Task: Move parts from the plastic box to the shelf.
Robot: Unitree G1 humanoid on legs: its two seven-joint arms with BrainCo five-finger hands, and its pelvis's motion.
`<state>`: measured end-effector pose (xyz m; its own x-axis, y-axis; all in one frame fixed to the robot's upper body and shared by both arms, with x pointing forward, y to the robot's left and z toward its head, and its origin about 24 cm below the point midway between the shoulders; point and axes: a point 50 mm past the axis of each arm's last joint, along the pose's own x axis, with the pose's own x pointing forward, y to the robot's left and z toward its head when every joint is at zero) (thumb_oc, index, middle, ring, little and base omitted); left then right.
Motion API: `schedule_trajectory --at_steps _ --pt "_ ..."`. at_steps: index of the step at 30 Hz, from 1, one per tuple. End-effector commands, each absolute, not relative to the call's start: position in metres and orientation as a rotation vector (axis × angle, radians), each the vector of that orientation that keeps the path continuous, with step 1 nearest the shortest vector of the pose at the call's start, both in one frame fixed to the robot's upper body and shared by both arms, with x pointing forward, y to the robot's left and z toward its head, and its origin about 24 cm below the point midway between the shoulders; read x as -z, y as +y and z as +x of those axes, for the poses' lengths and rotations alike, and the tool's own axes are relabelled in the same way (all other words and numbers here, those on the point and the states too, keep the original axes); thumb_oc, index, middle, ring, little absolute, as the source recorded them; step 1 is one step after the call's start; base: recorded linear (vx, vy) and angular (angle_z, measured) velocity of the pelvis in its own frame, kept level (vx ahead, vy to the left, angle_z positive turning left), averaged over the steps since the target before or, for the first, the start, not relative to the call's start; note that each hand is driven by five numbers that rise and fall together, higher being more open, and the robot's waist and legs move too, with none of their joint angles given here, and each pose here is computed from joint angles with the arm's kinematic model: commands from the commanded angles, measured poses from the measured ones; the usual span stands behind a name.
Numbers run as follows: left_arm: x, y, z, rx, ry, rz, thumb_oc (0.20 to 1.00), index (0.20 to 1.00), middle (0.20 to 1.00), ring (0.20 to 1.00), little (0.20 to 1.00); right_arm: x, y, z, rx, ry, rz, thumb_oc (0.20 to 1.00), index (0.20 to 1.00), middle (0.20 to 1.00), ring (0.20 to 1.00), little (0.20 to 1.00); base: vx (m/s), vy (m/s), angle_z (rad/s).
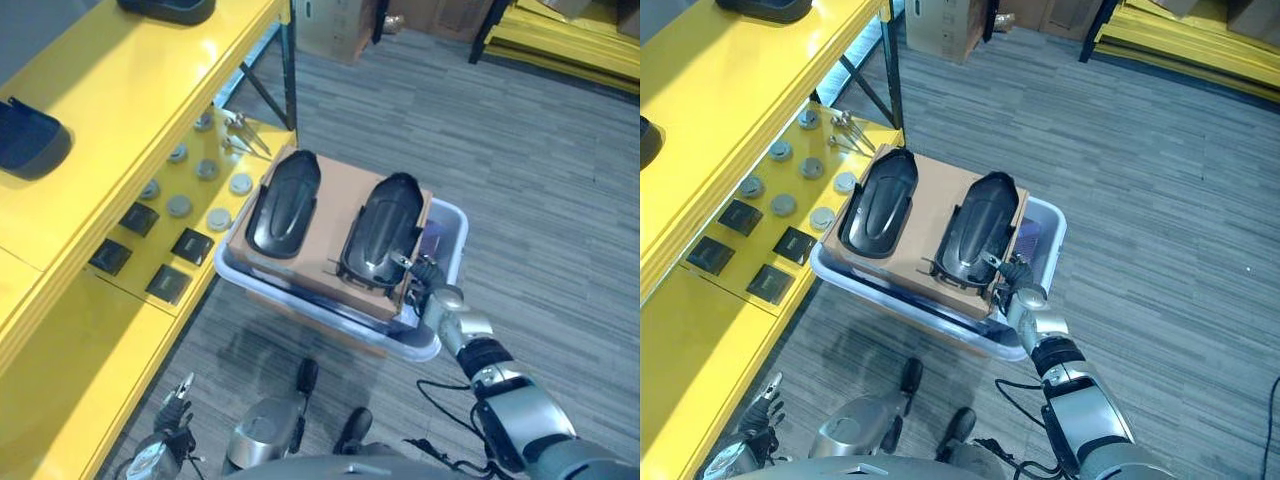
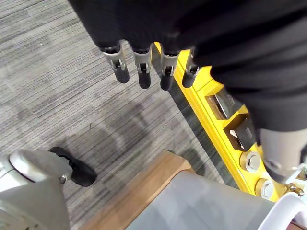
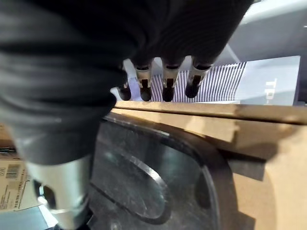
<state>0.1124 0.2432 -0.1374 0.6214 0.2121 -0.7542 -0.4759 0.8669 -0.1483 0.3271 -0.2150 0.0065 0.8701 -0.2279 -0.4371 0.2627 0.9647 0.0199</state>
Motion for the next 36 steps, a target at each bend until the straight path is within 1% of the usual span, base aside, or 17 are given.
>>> schedule_trajectory --at_steps 1,8,14,15,16,28,36 --pt "0.133 0.251 0.118 -0.415 0.765 -0.348 1.0 1.0 1.0 1.0 1.0 -0.019 -0.211 0.337 0.217 0.407 0.036 1.0 1.0 1.0 1.0 1.0 0.0 0.0 0.0" --pt "0.13 0.25 0.126 -0.408 0.74 -0.363 1.0 1.0 1.0 1.0 1.0 -0.016 -0.218 0.334 0.228 0.426 -0.05 1.0 1.0 1.0 1.0 1.0 -0.05 0.003 0.03" --pt "0.127 0.25 0.134 -0.386 0.722 -0.359 1.0 1.0 1.0 1.0 1.0 -0.003 -0.238 0.325 0.259 0.486 -0.117 1.0 1.0 1.0 1.0 1.0 -0.02 -0.01 0.02" --pt "0.127 0.25 0.134 -0.385 0.721 -0.359 1.0 1.0 1.0 1.0 1.0 -0.003 -0.238 0.325 0.258 0.486 -0.118 0.953 0.953 0.953 0.953 0.953 -0.02 -0.031 0.01" --pt "0.125 0.251 0.137 -0.38 0.715 -0.355 1.0 1.0 1.0 1.0 1.0 -0.003 -0.241 0.325 0.254 0.493 -0.125 0.2 0.2 0.2 0.2 0.2 0.0 0.0 0.0" --pt "0.115 0.247 0.151 -0.334 0.647 -0.377 1.0 1.0 1.0 1.0 1.0 0.0 -0.24 0.318 0.243 0.483 -0.095 0.2 0.2 0.2 0.2 0.2 0.0 -0.005 0.0" --pt "0.108 0.235 0.161 -0.257 0.611 -0.401 1.0 1.0 1.0 1.0 1.0 0.003 -0.245 0.309 0.262 0.457 -0.082 0.2 0.2 0.2 0.2 0.2 0.01 -0.01 -0.04"
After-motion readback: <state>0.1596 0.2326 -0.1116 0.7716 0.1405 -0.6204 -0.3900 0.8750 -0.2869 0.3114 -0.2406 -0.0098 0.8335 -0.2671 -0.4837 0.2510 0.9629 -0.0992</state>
